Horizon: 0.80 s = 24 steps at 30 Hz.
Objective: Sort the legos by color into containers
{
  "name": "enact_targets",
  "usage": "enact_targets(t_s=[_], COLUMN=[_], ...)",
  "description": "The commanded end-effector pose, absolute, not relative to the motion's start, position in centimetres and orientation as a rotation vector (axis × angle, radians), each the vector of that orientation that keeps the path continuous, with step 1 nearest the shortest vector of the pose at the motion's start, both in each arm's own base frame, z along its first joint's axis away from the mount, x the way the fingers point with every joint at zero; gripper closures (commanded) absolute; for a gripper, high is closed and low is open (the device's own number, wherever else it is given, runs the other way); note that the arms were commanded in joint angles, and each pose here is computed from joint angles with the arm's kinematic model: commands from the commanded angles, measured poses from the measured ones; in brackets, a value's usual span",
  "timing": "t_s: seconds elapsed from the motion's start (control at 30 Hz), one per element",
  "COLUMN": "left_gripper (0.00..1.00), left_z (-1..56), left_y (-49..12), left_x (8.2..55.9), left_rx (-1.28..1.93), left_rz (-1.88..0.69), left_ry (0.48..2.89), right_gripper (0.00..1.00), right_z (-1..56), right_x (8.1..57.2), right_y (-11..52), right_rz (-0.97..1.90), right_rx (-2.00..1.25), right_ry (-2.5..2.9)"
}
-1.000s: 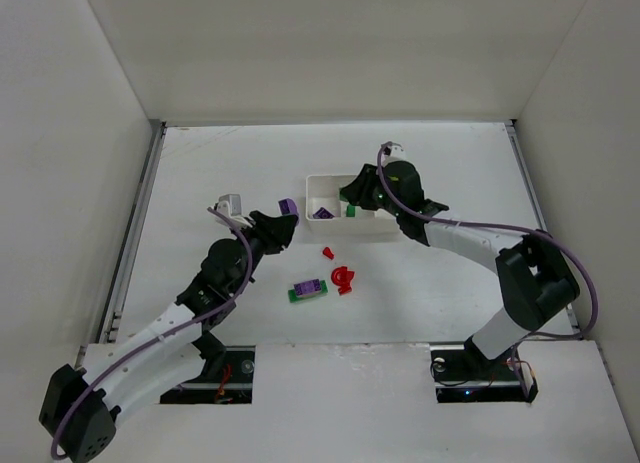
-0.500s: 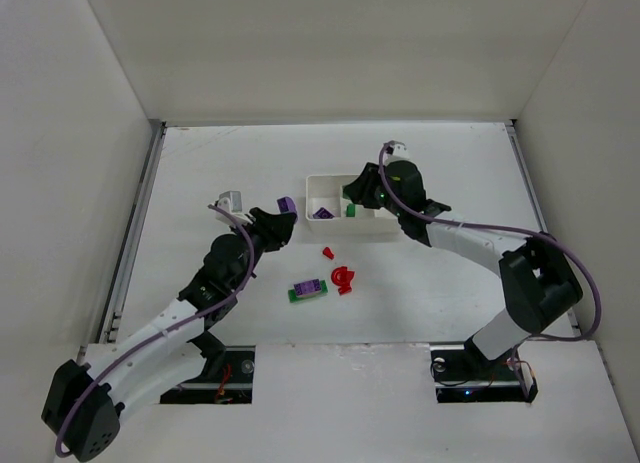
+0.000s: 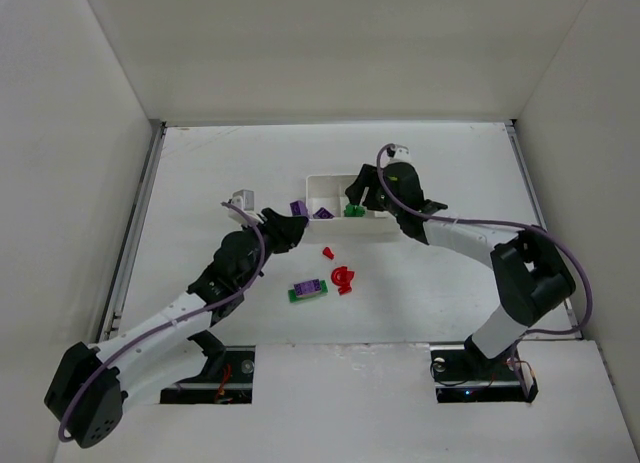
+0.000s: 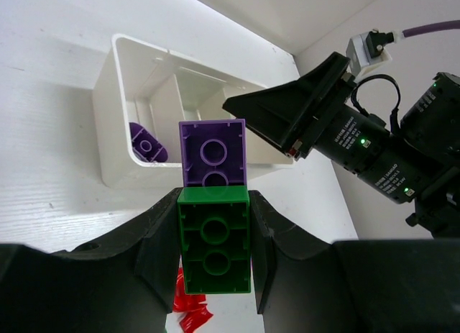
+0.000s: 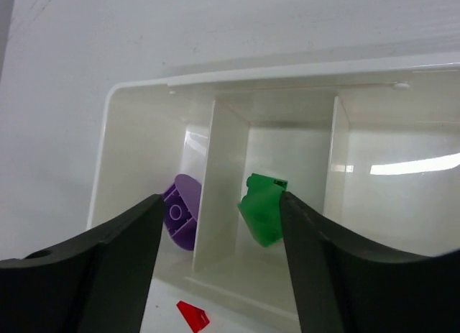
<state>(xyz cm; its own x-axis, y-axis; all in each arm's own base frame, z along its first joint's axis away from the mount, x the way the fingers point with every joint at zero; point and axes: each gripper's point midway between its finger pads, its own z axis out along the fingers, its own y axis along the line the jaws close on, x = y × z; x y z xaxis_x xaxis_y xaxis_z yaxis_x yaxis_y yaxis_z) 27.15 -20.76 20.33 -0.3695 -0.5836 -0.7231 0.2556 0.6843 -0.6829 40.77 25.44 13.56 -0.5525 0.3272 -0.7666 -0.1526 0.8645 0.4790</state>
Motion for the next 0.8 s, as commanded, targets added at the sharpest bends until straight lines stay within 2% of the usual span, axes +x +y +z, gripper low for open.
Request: enact_targets(t_s=[0.0,0.1,0.23,0.4,0.47,0.63,0.77], left_gripper=[0.84,0.84,0.84,0.83,0.83,0.83,0.83], left_z=[25.2,25.6,26.1,26.3,26.4,26.5,26.2], left_y=[-22.1,-22.7,-23.5,-24.0,-24.4,-25.0,-25.5], left_x=[27.2,27.0,26.6,26.3,26.2,25.5,25.0], left_rx=[-0.257,-0.252,-0.252,-0.292,-0.300,-0.318,-0.314], left_rz=[-1.046,-1.110,-1.208,-1.320,-1.371,-1.472,-1.511], left_ry=[1.607,1.599,1.587,1.583,1.588,1.588,1.603], right_gripper=[0.25,0.22,0.23,0.07,0.06,0.07,0.16], right_z=[19.1,21.2,24.6,27.6,28.1,29.8,29.6], right_x=[41.0,39.6,35.8,31.0,29.9,28.3,27.9], right_y=[25.4,25.5,27.6,30.1,31.0,32.2,32.6], right_rz=[0.676,0.750,1.029,1.413,1.525,1.710,1.784], right_rx=[0.127,0.116,0.028,-0.124,-0.171,-0.200,-0.202], right_ry=[1.927,1.884,1.787,1.669,1.645,1.554,1.551])
